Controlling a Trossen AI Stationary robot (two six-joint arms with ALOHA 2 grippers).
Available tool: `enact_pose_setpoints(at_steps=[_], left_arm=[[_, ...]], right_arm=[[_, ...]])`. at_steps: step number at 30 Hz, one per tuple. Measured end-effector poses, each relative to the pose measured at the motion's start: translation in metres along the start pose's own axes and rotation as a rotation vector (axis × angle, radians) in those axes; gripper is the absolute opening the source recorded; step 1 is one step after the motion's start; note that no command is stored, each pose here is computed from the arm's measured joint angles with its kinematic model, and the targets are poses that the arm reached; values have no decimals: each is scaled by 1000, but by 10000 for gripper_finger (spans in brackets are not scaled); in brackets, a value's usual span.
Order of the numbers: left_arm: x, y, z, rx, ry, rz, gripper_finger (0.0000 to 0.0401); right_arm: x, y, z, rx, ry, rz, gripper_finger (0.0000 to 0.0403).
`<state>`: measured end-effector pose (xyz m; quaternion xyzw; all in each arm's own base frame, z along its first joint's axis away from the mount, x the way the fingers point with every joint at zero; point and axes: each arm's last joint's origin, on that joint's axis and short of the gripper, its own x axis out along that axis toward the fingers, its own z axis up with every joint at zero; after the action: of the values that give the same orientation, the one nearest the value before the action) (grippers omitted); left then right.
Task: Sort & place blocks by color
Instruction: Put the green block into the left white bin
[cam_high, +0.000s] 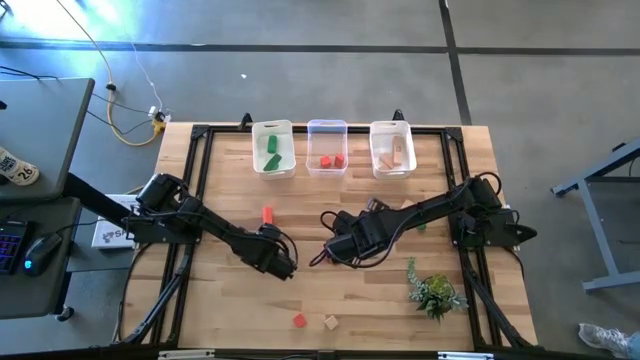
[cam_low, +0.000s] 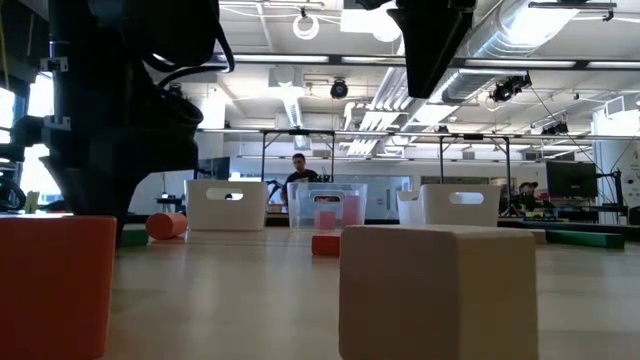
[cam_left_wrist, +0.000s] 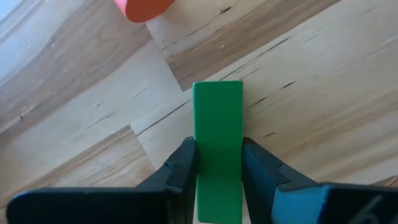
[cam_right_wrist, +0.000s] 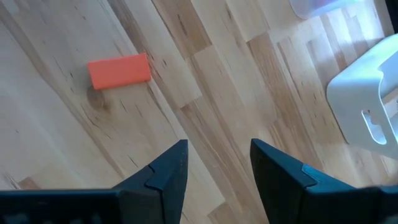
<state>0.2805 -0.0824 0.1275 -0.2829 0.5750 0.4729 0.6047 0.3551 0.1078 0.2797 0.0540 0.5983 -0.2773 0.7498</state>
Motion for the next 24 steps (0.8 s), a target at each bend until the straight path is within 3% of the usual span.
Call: enact_pose_setpoints(at_steps=[6,13,24], left_arm=[[0,-1,0,6,-2,-10,75],[-3,-2,1,101,-33,-13,70],[-39,16,9,202,-129,-99,70]], right_arm=[[-2,7,1,11,-69,21,160],[-4,10,-1,-13,-79,21,160],[-4,7,-4,-43,-49,-12,160]])
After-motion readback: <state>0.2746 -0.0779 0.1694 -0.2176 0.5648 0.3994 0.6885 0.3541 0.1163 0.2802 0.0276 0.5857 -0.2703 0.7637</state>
